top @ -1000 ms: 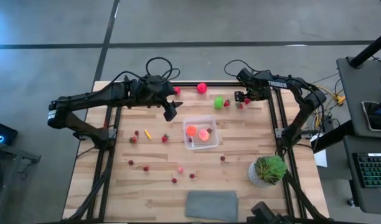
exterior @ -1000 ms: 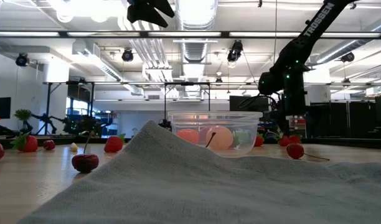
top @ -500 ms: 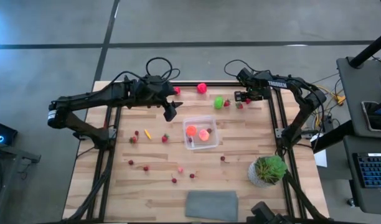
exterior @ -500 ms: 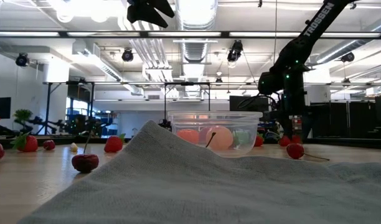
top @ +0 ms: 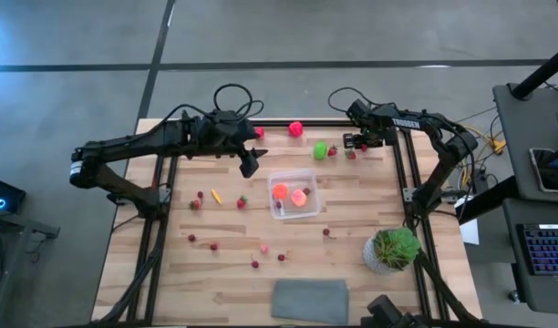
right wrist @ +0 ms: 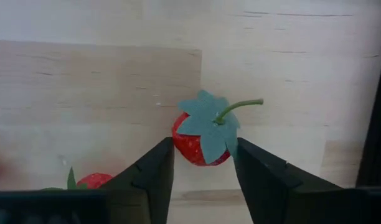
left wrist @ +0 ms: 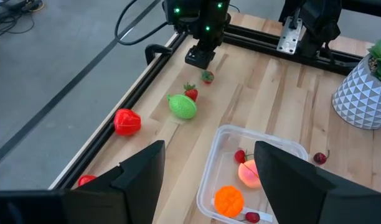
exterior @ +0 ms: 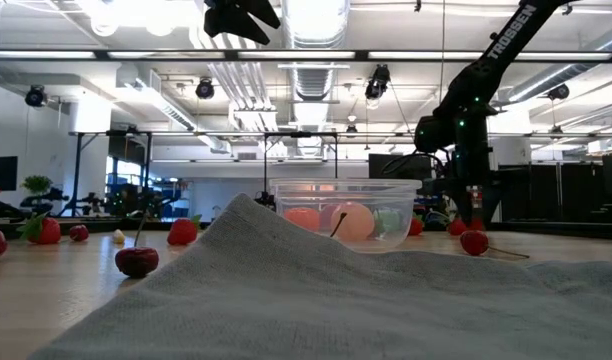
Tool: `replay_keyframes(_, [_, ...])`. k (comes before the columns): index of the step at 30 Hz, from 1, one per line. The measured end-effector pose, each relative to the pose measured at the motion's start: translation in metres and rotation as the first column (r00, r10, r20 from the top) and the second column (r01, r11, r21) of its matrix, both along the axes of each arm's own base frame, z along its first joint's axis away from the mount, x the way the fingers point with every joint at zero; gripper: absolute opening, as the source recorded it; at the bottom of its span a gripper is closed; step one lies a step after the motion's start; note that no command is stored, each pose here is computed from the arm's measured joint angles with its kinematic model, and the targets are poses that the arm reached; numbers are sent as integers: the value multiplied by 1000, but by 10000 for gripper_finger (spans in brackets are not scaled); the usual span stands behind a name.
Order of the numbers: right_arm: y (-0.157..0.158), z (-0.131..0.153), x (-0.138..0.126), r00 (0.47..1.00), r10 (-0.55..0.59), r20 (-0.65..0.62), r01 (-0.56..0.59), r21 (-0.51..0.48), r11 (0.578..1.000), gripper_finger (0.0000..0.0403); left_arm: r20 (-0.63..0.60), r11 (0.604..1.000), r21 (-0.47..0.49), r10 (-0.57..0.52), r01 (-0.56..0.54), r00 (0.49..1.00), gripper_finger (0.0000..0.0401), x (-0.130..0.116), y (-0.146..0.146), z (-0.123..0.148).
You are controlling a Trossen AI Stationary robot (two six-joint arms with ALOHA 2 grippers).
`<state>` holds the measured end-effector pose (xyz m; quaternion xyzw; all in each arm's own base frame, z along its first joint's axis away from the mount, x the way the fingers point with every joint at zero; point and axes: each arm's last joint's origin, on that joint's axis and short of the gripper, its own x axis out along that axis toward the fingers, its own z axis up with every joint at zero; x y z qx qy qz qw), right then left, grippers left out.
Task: Pick and placing Produce into tupperware
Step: Put the red strawberry into the transparent container
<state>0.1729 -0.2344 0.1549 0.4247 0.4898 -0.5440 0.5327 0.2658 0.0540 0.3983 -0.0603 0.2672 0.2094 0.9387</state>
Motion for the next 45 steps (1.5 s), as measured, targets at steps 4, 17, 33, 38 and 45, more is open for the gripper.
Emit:
replay_keyframes(4, [0, 0, 0, 1000, 10, 0, -10, 1, 1000, 145, 0, 1000, 0, 0, 0, 1000, 233, 0, 0, 0])
replay_keyframes(17, [38, 56, 18, 947, 180, 267, -170, -60, 984, 137, 0, 1000, 0, 0, 0, 1000, 233, 0, 0, 0])
replay_keyframes(33, [170, 90, 102, 481, 637, 602, -692, -184, 698, 137, 4, 1000, -9, 5, -5, 1000, 233, 0, 0, 0])
replay_keyframes(38, [172, 65, 124, 505, 658, 558, -696, -188, 693, 150, 16, 999, -37, 18, -18, 1000, 233, 0, 0, 0])
replay_keyframes(45, [168, 50, 142, 532, 665, 524, -690, -187, 699, 214, 11, 999, -39, 18, -18, 1000, 233, 0, 0, -1])
